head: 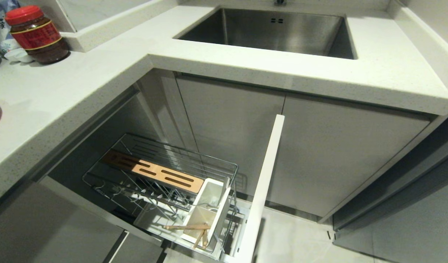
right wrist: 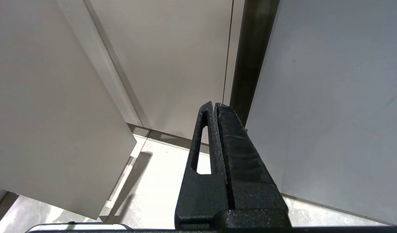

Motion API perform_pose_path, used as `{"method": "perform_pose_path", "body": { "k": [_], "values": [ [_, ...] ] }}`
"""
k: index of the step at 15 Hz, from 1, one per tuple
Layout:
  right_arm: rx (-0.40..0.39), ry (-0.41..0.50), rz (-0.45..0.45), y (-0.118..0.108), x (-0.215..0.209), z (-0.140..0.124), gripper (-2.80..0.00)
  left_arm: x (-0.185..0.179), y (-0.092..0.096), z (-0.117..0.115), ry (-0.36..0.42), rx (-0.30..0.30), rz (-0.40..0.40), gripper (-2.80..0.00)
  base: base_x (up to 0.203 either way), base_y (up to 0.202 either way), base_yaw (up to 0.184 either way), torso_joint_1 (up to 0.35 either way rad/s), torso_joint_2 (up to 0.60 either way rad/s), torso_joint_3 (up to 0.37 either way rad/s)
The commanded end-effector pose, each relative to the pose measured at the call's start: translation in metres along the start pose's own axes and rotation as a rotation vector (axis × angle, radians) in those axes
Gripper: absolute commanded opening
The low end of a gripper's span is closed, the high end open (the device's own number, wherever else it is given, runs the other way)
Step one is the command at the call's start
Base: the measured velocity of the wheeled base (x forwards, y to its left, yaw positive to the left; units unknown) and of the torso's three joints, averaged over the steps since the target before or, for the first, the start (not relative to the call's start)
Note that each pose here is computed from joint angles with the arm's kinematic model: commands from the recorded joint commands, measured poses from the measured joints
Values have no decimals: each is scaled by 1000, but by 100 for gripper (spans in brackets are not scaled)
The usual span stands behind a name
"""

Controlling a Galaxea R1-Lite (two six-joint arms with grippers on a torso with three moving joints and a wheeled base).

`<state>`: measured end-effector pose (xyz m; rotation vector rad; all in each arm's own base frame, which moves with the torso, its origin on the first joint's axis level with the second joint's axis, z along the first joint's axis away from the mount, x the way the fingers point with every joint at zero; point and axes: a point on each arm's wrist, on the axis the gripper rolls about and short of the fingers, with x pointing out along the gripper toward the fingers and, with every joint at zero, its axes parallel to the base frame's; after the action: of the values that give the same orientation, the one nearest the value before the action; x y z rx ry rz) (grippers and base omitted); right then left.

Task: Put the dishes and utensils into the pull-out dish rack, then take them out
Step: Take the bowl out of the cupboard

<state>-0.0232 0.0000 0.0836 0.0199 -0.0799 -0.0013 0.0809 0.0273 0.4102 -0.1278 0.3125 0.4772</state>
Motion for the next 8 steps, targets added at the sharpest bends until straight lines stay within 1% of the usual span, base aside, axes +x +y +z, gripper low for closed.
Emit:
{"method": "perform_pose_path", "body": {
  "k": [1, 3, 5, 8],
  "values": [
    [0, 26, 0, 0, 2, -7, -280, 41, 0, -6, 258, 97, 81, -280, 0, 0, 0, 0, 0, 0],
    [0, 26, 0, 0, 2, -7, -280, 66, -1, -8, 341, 132, 100, -280, 0, 0, 0, 0, 0, 0],
    [0, 26, 0, 0, 2, -7, -280, 84, 0, -12, 408, 190, 130, -280, 0, 0, 0, 0, 0, 0],
    [0, 26, -1, 0, 2, -7, -280, 93, 0, -13, 427, 198, 134, -280, 0, 0, 0, 0, 0, 0]
  ]
}}
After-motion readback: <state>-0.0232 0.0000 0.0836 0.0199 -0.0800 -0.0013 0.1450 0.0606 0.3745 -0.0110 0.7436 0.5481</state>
